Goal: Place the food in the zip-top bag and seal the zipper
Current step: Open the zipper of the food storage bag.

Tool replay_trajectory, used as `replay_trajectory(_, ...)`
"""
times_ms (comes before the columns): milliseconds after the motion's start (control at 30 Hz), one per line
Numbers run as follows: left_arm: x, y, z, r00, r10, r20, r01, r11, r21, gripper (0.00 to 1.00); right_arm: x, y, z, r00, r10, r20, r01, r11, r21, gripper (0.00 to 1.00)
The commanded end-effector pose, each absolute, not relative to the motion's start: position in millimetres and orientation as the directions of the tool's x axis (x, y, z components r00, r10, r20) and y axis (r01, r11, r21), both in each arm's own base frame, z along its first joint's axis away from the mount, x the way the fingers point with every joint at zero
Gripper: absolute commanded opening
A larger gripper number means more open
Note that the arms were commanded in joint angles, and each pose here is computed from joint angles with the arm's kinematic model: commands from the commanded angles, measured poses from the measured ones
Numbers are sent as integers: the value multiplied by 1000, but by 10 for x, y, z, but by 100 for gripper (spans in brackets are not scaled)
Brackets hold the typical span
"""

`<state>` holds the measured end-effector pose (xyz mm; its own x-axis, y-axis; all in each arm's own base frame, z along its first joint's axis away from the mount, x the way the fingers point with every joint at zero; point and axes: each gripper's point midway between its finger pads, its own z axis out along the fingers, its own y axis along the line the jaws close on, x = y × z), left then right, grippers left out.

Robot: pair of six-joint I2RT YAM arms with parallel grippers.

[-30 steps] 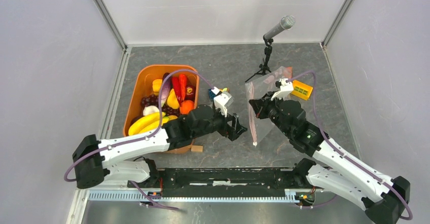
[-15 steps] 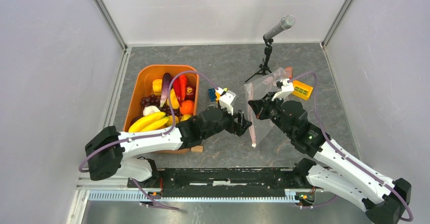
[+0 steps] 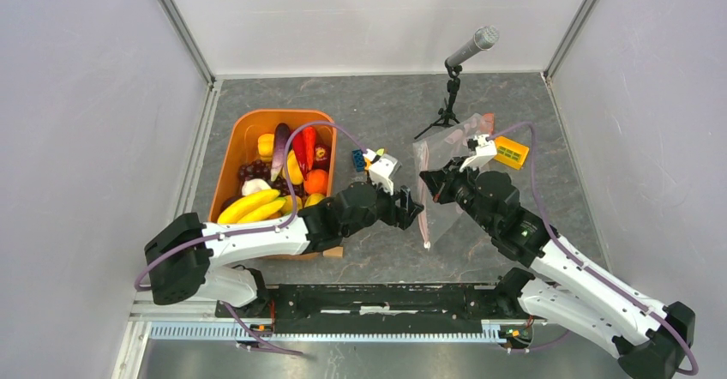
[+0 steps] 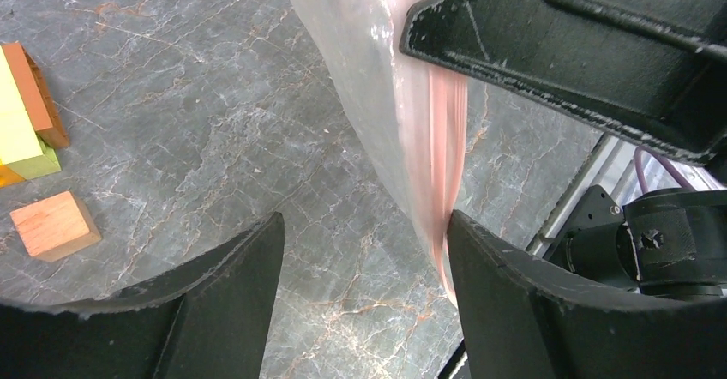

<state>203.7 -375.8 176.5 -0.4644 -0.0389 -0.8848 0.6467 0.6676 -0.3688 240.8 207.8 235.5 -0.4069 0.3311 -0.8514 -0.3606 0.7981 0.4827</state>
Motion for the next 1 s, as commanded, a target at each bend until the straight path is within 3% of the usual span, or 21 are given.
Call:
replay_trajectory(0,2031,-3812,2041,-462,-146,-875,638,631,-442,77,2411,2083,2385,-399,356,-845,-362,786,502,0)
replay_trajectory(367,2126,-3649,1993,-430,-130,-894,596,702,-389,78,2411,2099,2355,-409,346,-845,-364,787,498,0)
replay_trajectory(967,2127,-3907,1741,-478,-56,-876,607,700,-377,78,2424,2120,2469,-391,388,-835,-370,765,528,0)
